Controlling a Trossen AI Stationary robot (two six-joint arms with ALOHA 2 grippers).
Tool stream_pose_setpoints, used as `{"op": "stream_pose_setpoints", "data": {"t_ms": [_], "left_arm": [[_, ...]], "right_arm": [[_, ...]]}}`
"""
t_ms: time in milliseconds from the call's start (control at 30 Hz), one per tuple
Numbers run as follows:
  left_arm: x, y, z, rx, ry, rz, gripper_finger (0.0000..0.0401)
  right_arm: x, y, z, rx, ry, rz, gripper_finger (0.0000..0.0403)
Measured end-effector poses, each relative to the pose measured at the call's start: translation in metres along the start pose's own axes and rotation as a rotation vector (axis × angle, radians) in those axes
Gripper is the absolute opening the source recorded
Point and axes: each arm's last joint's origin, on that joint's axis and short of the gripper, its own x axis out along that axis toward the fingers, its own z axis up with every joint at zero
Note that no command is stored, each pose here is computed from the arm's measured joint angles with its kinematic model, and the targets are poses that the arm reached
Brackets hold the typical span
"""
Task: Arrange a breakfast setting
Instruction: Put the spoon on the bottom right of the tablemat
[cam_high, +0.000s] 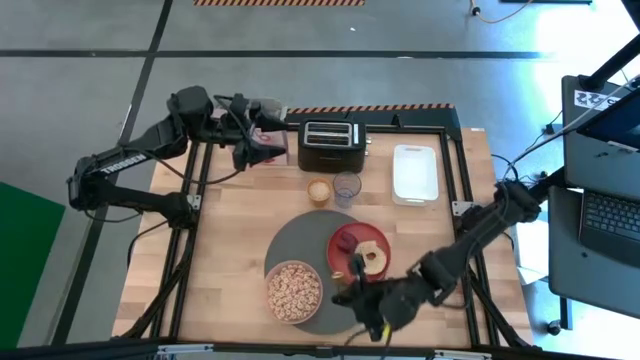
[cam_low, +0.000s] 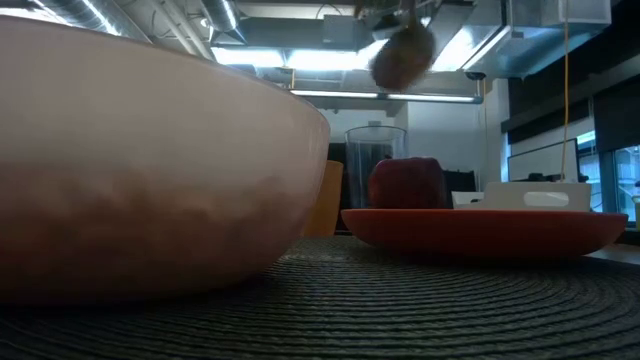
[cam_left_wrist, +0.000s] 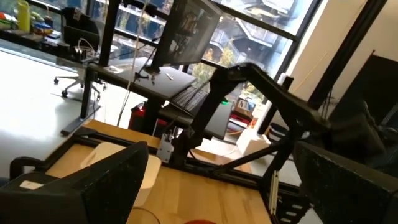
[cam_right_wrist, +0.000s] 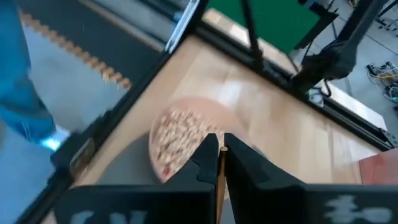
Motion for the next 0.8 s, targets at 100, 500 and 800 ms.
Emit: {"op": "stream_pose_setpoints", "data": {"t_ms": [100,500,800], "left_arm": [[0.002,-0.005,0.0,-0.018,-0.021,0.011,0.0396],[0.011,-0.026,-0.006,-0.016,-0.038,0.025,0.0396],[0.015,-0.039,-0.012,-0.011,-0.031,0.027,0.0396]], "right_arm": [[0.006,0.019,-0.008,-0.067,0.055,0.007,0.0013],[0.045,0.066,-0.034,-0.366,0.127,0.145,0.0013],[0.058,0.072,-0.042,-0.523,0.142,0.188,0.0013]]}}
